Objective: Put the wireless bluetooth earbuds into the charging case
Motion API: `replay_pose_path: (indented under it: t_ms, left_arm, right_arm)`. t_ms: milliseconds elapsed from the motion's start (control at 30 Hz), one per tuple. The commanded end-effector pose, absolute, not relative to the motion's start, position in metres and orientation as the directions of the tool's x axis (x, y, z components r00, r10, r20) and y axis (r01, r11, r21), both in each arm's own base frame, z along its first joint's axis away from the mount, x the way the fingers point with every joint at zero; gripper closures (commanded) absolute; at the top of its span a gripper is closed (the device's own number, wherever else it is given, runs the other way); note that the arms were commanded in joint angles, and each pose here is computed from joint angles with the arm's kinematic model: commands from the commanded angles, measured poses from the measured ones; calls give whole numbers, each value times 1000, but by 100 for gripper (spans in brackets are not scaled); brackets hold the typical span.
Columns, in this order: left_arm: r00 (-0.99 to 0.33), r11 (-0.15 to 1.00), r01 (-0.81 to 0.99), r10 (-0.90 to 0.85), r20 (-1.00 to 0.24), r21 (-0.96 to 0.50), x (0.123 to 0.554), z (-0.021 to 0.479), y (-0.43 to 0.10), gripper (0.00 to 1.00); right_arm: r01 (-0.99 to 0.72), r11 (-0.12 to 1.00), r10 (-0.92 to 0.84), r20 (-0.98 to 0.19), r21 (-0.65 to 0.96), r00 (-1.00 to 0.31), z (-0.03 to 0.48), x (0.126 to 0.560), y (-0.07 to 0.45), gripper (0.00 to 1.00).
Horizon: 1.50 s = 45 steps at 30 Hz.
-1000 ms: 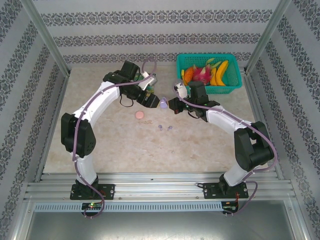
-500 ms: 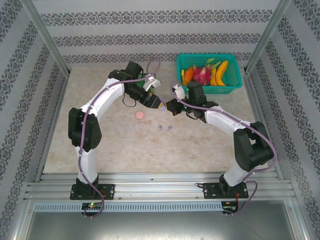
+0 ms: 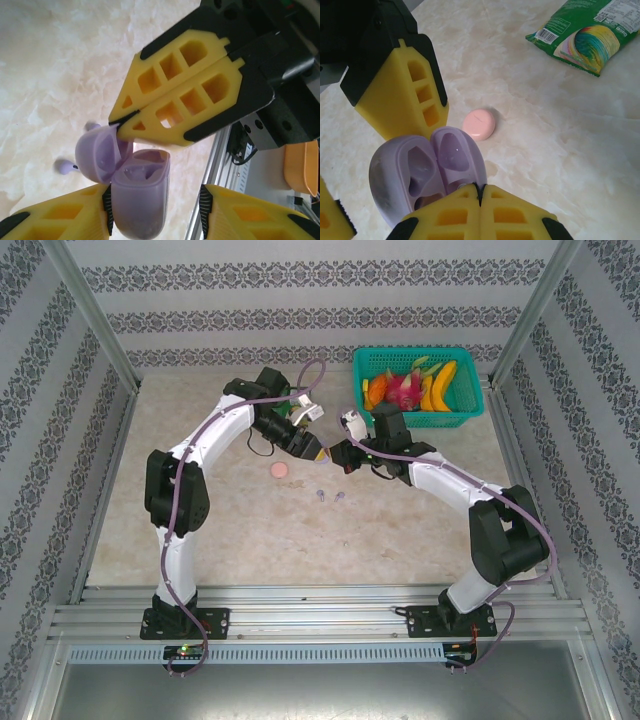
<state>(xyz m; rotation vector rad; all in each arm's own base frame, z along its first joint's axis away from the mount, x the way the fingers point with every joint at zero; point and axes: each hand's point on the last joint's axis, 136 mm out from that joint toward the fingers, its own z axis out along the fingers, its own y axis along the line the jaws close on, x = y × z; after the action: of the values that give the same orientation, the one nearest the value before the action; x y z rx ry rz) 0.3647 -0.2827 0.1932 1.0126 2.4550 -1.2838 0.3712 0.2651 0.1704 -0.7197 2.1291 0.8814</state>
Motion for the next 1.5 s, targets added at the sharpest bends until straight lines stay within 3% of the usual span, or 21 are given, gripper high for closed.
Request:
replay_pose_path:
  t_ms: [0, 467, 1300, 1400, 1467]
  left_arm:
    - [-740, 351, 652, 490, -461, -672, 360, 201, -280, 53]
    - [-747, 335, 635, 496, -443, -696, 358, 195, -281, 60]
    - [-754, 312, 619, 494, -433, -721, 356, 189, -284, 92]
    - [-755, 310, 617, 494, -432, -723, 355, 189, -284, 89]
    - [-754, 314, 618, 495, -431, -721, 356, 188, -284, 81]
  right_arm:
    - [-748, 587, -242, -815, 309, -527, 193, 369, 270, 100]
    - [-772, 583, -313, -806, 254, -502, 194, 365, 270, 100]
    - [-759, 608, -312, -808, 234, -499, 197, 371, 269, 100]
    - [-761, 606, -310, -812, 232, -494, 200, 372, 270, 100]
    - [-764, 602, -311, -812, 233, -493, 201, 371, 270, 100]
